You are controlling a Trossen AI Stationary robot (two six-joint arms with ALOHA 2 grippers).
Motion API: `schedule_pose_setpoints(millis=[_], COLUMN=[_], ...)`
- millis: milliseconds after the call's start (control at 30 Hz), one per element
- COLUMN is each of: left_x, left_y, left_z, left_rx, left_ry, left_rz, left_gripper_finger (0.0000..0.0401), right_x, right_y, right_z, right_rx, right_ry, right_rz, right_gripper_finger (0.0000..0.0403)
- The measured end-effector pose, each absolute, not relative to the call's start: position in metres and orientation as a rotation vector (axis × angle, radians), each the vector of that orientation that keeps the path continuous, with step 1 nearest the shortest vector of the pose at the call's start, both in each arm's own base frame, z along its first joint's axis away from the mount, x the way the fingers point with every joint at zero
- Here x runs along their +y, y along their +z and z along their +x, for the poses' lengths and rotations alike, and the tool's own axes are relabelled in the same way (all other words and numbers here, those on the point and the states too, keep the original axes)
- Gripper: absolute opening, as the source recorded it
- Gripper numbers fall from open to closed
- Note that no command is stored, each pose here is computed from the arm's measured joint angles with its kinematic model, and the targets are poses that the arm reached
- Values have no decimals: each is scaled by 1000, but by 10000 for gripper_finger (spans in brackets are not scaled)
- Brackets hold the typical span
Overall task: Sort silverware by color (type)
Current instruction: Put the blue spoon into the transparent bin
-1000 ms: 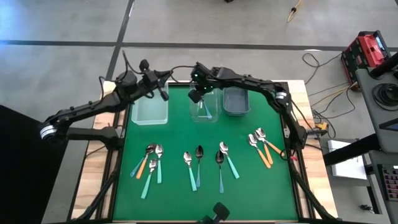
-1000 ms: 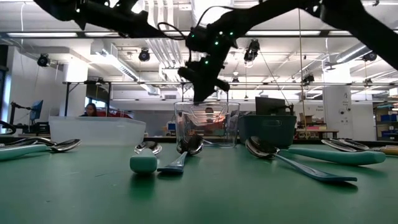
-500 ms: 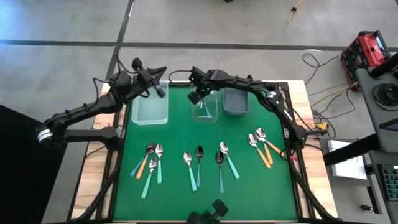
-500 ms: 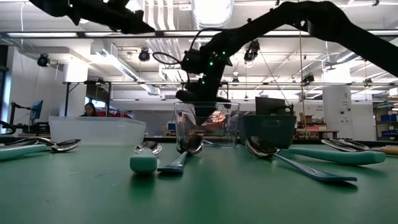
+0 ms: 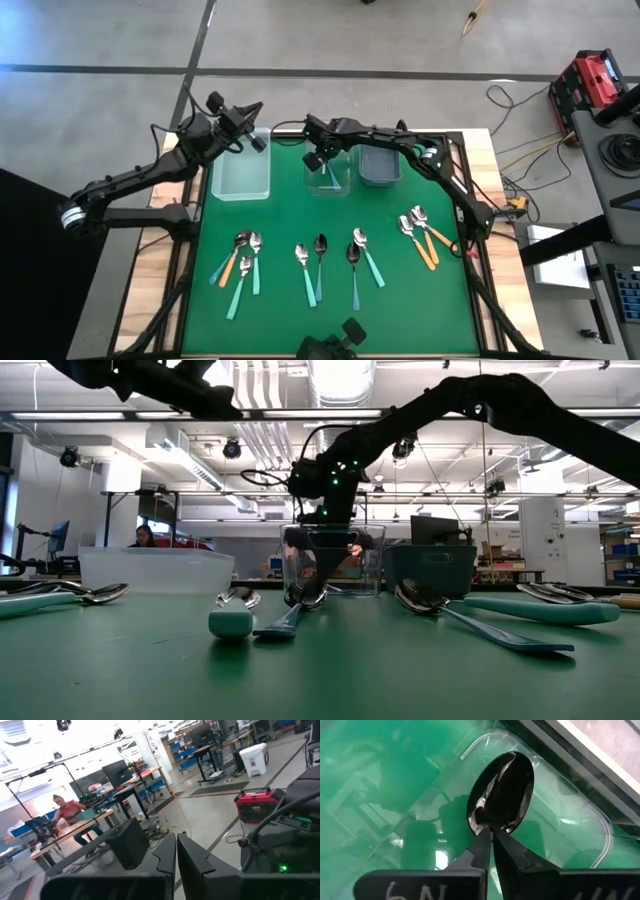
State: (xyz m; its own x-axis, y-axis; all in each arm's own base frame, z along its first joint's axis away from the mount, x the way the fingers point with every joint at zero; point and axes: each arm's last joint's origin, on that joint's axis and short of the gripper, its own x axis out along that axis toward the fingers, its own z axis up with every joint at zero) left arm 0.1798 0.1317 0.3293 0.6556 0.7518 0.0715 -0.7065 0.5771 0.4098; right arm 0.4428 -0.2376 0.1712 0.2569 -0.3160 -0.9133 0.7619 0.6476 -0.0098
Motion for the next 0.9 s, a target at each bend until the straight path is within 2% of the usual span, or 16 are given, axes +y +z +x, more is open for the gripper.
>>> schedule_pose_setpoints(millis=[900], left_x=[132], left_y=[328], left_z=[180], left_rx=[123], left_ry=[855], left_rz=[425], left_gripper_finger=[0], right_x=[-241], right_y=[162], right_z=[443], right_rx=[1072], right_ry=[-842], right_rz=[464], right_gripper_finger=[13])
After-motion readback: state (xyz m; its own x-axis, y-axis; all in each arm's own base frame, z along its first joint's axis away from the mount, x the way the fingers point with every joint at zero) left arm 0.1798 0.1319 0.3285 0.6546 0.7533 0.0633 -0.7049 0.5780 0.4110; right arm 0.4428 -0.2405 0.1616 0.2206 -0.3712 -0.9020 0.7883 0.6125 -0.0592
